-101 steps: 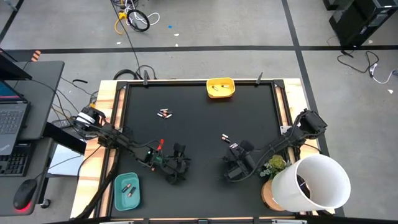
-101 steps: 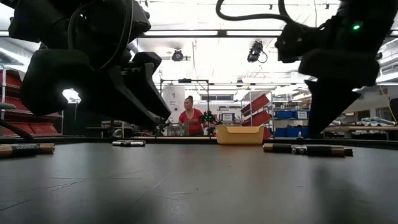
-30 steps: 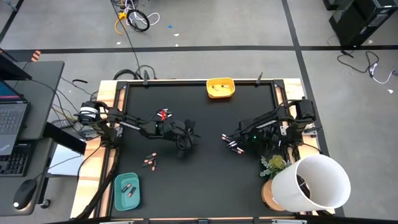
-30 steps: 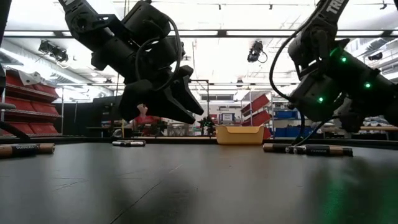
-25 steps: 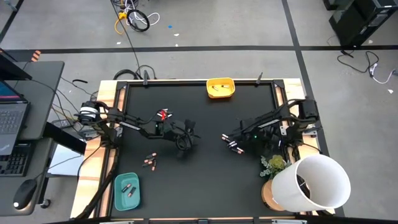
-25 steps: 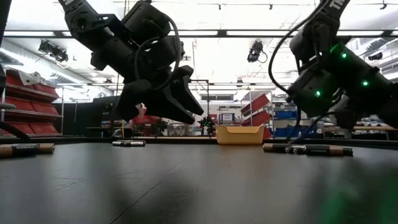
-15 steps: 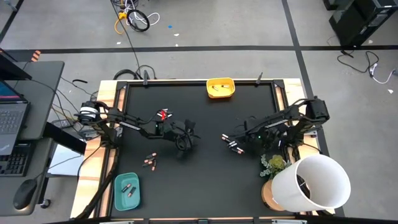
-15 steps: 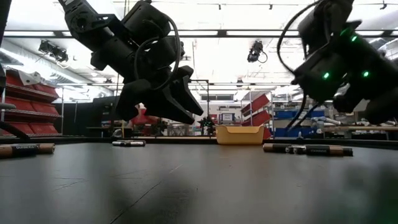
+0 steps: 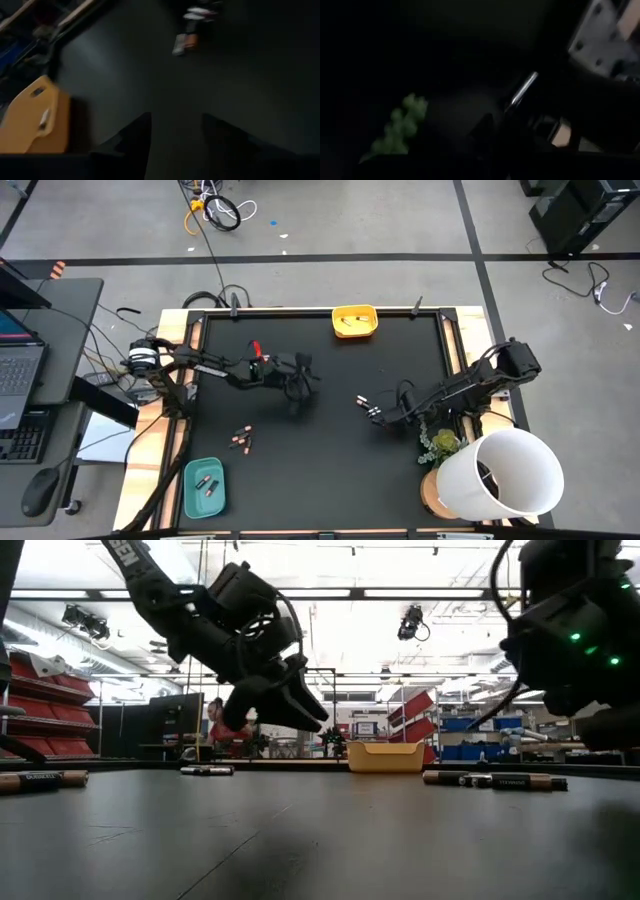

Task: Sort batteries
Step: Put the silver battery into the yellow bin

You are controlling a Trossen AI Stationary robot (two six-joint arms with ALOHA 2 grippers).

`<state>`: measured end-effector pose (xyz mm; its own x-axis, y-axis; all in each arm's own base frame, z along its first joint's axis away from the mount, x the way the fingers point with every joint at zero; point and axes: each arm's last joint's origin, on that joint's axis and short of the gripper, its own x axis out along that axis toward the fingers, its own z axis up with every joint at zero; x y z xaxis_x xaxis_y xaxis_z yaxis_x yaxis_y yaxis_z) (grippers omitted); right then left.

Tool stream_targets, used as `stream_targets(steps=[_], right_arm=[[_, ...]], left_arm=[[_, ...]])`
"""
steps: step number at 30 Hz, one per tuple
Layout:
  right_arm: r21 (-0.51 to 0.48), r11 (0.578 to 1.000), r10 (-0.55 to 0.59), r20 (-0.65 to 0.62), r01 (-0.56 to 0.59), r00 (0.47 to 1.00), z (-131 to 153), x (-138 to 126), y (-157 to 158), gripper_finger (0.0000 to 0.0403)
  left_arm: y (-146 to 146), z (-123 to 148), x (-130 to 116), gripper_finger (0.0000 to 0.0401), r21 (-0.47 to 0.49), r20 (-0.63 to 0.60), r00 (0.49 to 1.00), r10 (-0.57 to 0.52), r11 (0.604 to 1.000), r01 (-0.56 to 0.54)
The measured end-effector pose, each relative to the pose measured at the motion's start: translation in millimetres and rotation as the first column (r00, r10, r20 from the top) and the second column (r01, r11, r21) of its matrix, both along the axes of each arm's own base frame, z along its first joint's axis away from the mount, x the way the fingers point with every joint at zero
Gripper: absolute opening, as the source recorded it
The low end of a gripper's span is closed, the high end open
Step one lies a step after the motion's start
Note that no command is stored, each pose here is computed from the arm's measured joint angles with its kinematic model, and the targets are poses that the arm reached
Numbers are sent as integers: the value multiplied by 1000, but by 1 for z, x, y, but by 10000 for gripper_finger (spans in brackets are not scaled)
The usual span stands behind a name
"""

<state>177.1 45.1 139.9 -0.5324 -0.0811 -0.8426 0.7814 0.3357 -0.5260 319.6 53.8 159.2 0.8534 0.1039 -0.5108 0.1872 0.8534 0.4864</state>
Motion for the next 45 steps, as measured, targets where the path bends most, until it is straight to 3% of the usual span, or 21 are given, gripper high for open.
stream_targets(steps=[6,11,14,19,22,24,26,28,31,34,40,45], right_arm=[[-183,982,-40,90,56,995,5,1,-7,3],[-183,975,-110,100,127,989,5,4,-23,5],[-181,976,-100,130,123,986,6,10,-34,5],[-207,971,-63,257,118,964,14,31,-52,1],[-166,981,-57,261,103,964,19,35,-57,0],[-84,992,-74,237,96,969,21,34,-56,0],[-27,995,-87,208,95,974,23,33,-52,0],[20,996,-94,191,92,977,25,33,-46,0],[18,990,-139,131,138,982,28,27,-36,0],[-50,972,-224,100,230,969,29,22,-25,1],[-170,850,-468,189,498,864,26,21,-8,2],[-288,714,-590,243,638,770,27,17,0,2]], left_arm=[[30,9,-2,165,52,95,992,81,995,-86],[71,24,-9,160,106,250,957,146,979,-177],[94,40,-13,160,73,374,900,226,960,-271],[112,65,-19,160,-89,510,718,474,859,-504],[113,74,-21,160,-289,525,607,597,796,-533],[111,75,-22,160,-440,486,570,663,749,-496],[106,76,-23,160,-596,412,573,709,685,-419],[100,81,-26,160,-707,341,612,713,624,-333],[89,92,-35,156,-735,281,683,674,609,-298],[81,108,-47,149,-732,238,711,662,603,-317],[70,142,-65,138,-753,222,770,599,606,-254],[64,154,-72,137,-797,218,786,579,570,-199]])
